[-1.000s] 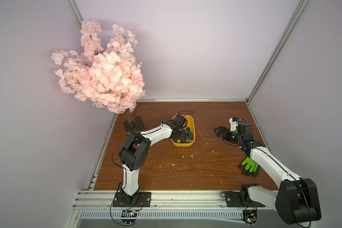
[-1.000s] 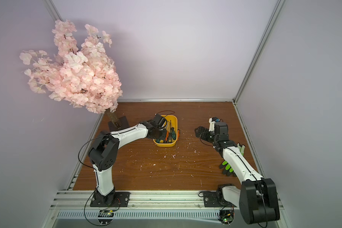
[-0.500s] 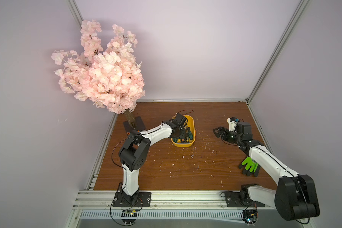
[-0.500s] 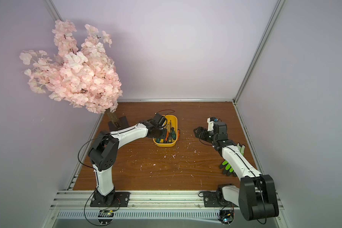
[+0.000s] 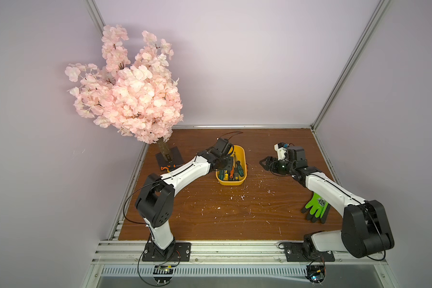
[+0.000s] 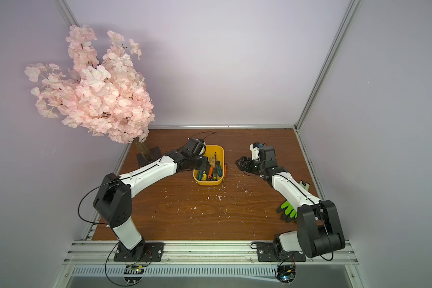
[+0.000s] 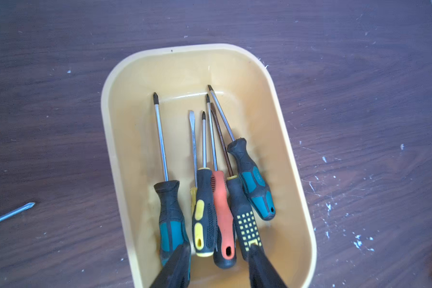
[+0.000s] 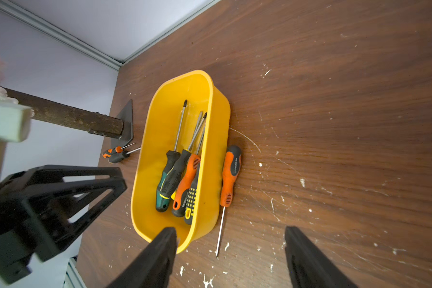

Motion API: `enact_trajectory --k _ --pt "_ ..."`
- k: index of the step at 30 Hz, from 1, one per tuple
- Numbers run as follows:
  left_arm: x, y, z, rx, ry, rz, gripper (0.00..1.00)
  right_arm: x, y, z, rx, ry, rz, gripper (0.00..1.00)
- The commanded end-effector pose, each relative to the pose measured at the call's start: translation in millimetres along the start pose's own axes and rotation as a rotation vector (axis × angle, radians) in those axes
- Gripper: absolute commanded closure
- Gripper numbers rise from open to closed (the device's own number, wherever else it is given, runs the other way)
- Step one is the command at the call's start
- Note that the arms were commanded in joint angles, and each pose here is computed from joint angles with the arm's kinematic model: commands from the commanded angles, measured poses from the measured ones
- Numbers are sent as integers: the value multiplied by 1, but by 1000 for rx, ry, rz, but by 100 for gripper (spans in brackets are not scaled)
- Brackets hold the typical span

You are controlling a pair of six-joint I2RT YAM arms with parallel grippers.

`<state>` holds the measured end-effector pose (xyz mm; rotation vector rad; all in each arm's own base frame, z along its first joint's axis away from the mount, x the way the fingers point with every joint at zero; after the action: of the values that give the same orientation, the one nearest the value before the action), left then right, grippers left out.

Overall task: Put the screwdriver on the desktop into the storage box
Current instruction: Place the screwdriver in the storage box.

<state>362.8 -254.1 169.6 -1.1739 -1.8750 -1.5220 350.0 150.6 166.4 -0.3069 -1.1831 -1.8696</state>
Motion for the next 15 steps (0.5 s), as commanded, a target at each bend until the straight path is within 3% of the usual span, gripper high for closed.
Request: enact_trajectory --k 1,15 --pt "11 -5 14 23 35 -14 56 -8 6 12 33 23 15 31" --pt "40 -34 40 75 65 -61 57 -56 1 15 45 -8 108 42"
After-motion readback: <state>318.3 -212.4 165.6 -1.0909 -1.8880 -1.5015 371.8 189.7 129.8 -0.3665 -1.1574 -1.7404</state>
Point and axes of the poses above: each gripper's point midway between its finger pads, its own x axis back along the fingers, its own z axis along the line the jaws close on, y = z × x, the point moved 3 cm from there along x, back along the fingers, and after that the axes turned 6 degrees about x, right-handed, at the moved point
